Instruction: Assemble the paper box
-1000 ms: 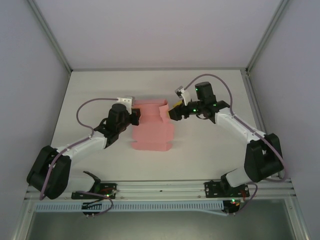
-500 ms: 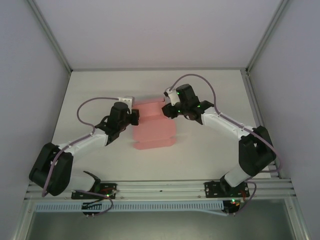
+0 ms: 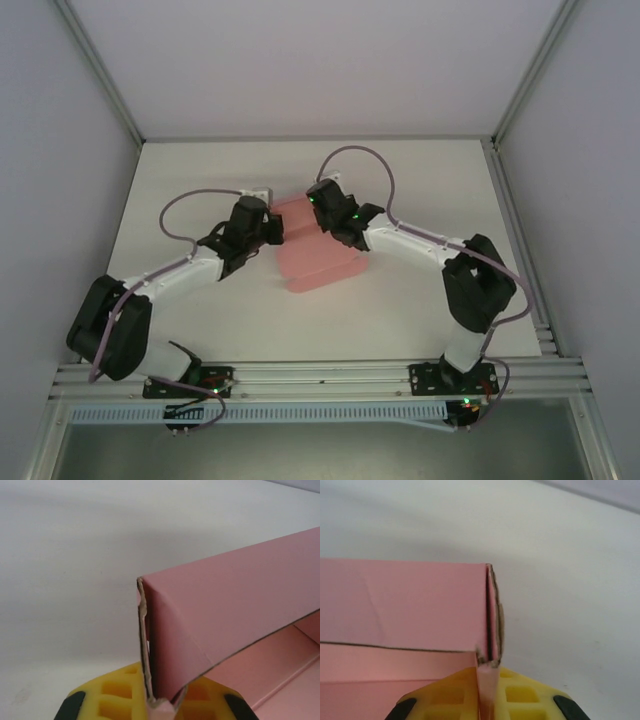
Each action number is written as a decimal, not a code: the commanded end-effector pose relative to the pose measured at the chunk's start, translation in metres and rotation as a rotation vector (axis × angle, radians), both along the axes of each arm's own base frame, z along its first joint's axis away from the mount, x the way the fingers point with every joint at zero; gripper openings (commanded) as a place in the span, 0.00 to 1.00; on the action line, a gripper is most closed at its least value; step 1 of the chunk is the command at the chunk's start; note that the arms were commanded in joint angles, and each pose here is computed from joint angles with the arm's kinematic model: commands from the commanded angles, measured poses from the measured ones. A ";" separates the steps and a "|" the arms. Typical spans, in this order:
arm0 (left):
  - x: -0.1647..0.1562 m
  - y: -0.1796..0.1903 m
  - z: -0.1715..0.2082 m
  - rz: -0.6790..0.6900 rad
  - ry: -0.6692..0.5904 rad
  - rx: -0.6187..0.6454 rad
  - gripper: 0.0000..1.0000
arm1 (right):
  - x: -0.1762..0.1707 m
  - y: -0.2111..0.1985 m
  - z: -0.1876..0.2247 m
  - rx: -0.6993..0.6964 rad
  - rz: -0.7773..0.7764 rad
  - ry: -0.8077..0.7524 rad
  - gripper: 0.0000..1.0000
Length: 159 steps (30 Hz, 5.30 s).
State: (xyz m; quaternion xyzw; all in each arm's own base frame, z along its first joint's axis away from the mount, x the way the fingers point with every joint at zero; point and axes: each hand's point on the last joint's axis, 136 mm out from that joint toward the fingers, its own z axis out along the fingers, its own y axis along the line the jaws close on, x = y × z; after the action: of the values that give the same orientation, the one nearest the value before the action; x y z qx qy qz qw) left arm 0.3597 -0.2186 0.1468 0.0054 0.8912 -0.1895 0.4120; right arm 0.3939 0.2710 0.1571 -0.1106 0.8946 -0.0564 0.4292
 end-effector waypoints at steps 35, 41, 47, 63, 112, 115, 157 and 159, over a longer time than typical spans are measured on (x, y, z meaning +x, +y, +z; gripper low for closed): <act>-0.007 -0.038 0.014 -0.529 -0.124 0.296 0.00 | -0.087 -0.067 0.103 0.549 0.175 -0.135 1.00; -0.036 -0.048 -0.011 -0.927 -0.048 0.528 0.00 | -0.100 -0.138 0.074 0.552 -0.051 -0.115 1.00; -0.016 -0.024 -0.035 -0.941 0.095 0.774 0.00 | -0.113 -0.166 0.042 0.503 -0.146 -0.031 1.00; 0.022 -0.071 -0.106 -1.049 0.196 1.129 0.06 | -0.117 -0.175 0.008 0.489 -0.196 0.068 1.00; -0.004 0.124 0.019 0.193 0.077 0.176 1.00 | -0.047 0.037 -0.090 -0.179 1.201 0.645 0.96; -0.004 0.122 0.014 0.180 0.093 0.184 1.00 | -0.032 0.045 -0.103 -0.205 1.167 0.648 0.93; -0.010 0.084 0.040 -0.050 -0.032 0.076 1.00 | -0.051 -0.030 -0.097 0.358 -0.202 0.404 0.24; -0.007 0.063 0.047 -0.182 -0.075 0.057 1.00 | -0.048 -0.033 -0.081 0.336 -0.189 0.373 0.35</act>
State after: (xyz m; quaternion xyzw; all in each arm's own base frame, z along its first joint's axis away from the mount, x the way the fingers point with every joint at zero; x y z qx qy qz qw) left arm 0.3471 -0.1267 0.1787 0.0214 0.9014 -0.1476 0.4066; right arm 0.3323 0.2379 0.0368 0.0479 0.9729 0.0726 0.2141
